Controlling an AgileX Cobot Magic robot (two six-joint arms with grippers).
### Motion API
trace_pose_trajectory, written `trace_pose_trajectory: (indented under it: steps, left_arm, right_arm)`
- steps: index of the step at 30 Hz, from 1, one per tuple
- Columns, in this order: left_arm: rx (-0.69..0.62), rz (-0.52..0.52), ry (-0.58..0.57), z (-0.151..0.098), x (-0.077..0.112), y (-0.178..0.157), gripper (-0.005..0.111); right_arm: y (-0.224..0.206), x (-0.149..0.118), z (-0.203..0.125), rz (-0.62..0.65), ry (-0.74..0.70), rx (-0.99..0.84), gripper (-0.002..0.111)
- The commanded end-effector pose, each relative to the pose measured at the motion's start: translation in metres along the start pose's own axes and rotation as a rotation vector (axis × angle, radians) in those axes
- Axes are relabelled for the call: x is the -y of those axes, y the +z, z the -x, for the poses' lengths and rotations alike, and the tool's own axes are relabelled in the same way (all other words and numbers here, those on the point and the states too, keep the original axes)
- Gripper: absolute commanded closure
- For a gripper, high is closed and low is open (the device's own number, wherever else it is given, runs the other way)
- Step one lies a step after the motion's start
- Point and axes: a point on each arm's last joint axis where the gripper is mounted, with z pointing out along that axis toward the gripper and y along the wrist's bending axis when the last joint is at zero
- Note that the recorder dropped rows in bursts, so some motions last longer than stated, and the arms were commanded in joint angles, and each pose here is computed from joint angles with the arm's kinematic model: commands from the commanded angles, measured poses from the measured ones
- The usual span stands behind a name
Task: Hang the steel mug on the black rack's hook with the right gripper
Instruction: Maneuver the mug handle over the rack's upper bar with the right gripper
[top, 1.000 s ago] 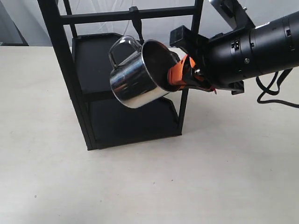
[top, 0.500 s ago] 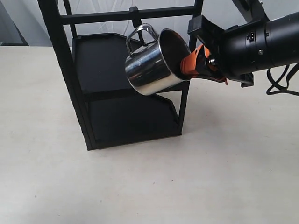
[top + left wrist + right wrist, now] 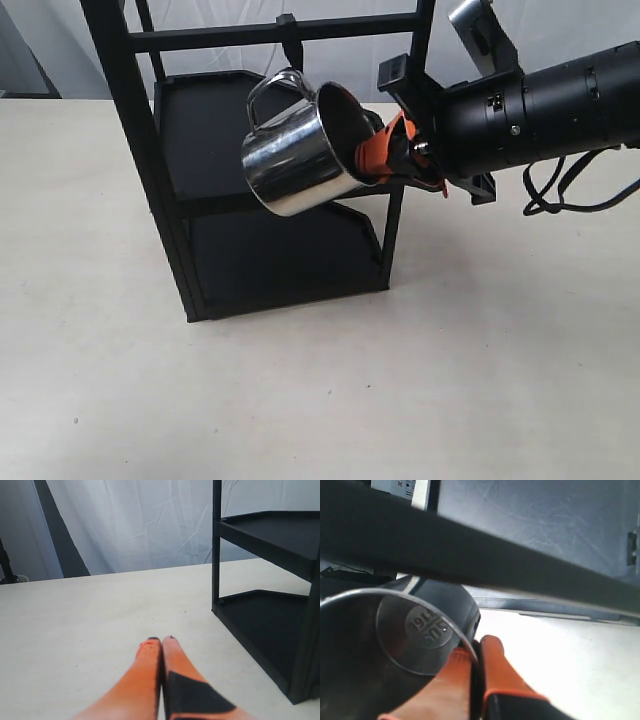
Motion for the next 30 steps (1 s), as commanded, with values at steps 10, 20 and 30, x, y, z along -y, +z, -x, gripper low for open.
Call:
trace_pose_trajectory:
  steps: [10,20,30]
  left_arm:
    - [0.002,-0.004,0.007,-0.001,0.0,0.0,0.105]
    - [0.002,-0.004,0.007,-0.001,0.0,0.0,0.105]
    - [0.002,-0.004,0.007,-0.001,0.0,0.0,0.105]
  right_arm:
    - [-0.012,0.003,0.009,0.06,0.031,0.04,0.109]
    - [-0.005,0.01,0.006,0.068,0.047,-0.021,0.109]
    - [0.001,0.017,0.005,0.064,0.066,-0.055,0.109]
